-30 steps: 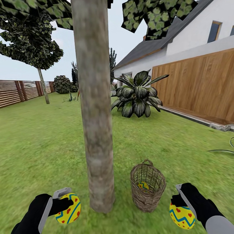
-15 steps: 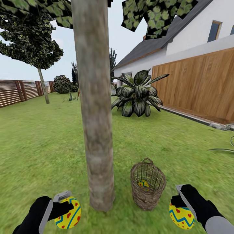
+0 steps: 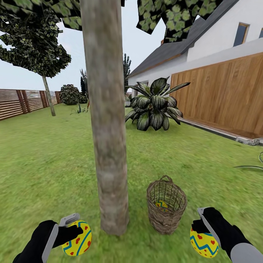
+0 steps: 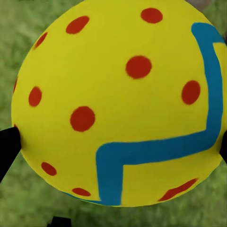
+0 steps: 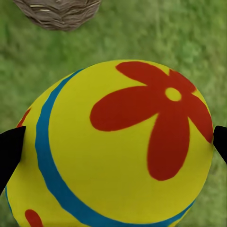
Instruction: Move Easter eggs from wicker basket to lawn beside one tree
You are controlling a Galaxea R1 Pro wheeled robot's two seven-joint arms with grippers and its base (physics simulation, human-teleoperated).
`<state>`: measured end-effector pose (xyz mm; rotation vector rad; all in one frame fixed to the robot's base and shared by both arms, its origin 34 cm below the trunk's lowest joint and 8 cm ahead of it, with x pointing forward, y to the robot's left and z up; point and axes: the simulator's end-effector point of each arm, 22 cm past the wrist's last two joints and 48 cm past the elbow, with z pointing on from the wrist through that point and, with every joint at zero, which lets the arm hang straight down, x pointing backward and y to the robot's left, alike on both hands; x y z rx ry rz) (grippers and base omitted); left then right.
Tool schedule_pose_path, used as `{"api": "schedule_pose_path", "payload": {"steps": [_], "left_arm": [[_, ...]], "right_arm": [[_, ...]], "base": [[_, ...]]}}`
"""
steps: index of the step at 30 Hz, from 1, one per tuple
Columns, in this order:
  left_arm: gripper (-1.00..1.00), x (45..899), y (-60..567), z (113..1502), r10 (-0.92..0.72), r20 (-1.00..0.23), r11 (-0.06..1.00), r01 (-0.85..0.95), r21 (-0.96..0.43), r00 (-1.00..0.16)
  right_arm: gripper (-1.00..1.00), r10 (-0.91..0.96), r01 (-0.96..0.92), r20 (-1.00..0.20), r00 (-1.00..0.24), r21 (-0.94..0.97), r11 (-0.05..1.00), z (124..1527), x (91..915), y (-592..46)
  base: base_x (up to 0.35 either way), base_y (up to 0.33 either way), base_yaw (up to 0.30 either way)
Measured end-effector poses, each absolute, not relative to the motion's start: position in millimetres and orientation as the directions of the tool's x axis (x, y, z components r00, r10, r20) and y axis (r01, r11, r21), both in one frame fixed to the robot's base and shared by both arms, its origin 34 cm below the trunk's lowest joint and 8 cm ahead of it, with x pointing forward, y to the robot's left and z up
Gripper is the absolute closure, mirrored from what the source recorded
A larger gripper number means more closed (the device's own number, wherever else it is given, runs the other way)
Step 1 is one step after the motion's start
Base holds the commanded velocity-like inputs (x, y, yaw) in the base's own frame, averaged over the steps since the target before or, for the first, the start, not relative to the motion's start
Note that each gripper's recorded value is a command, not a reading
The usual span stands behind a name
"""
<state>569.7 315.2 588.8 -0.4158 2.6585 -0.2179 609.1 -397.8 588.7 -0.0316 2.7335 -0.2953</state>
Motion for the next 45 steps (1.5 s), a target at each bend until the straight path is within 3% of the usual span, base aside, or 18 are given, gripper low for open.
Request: {"api": "schedule_pose_path", "payload": {"steps": [22,32,37,40,41,45], "left_arm": [[1.0,559.4,309.4,538.6,-0.324,-0.383,0.941,-0.254,-0.223,-0.865],[1.0,524.6,302.6,459.3,-0.339,-0.303,0.935,-0.283,-0.215,-0.89],[1.0,547.4,317.4,456.7,-0.341,-0.433,0.939,-0.279,-0.202,-0.834],[1.0,555.8,335.9,459.1,-0.338,-0.482,0.941,-0.285,-0.182,-0.808],[1.0,560.6,336.1,460.6,-0.353,-0.497,0.935,-0.293,-0.197,-0.793],[1.0,563.5,334.1,454.6,-0.355,-0.503,0.935,-0.292,-0.202,-0.788]], "right_arm": [[1.0,-0.05,0.023,-0.338,-0.94,-0.21,0.977,529.1,588.2,-401.4],[1.0,-0.054,0.013,-0.37,-0.928,-0.176,0.984,489.6,585.6,-376.9],[1.0,-0.071,-0.002,-0.424,-0.903,-0.161,0.987,477.2,595.1,-355.1],[1.0,-0.113,0.037,-0.465,-0.878,-0.301,0.953,474.4,602.6,-354.3],[1.0,-0.118,-0.004,-0.495,-0.861,-0.225,0.974,474.1,611.7,-324.2],[1.0,-0.125,-0.008,-0.528,-0.84,-0.218,0.976,471.7,618.6,-319.2]], "base": [[0.0,0.0,0.0],[0.0,0.0,0.0],[0.0,0.0,0.0],[0.0,0.0,0.0],[0.0,0.0,0.0],[0.0,0.0,0.0]]}}
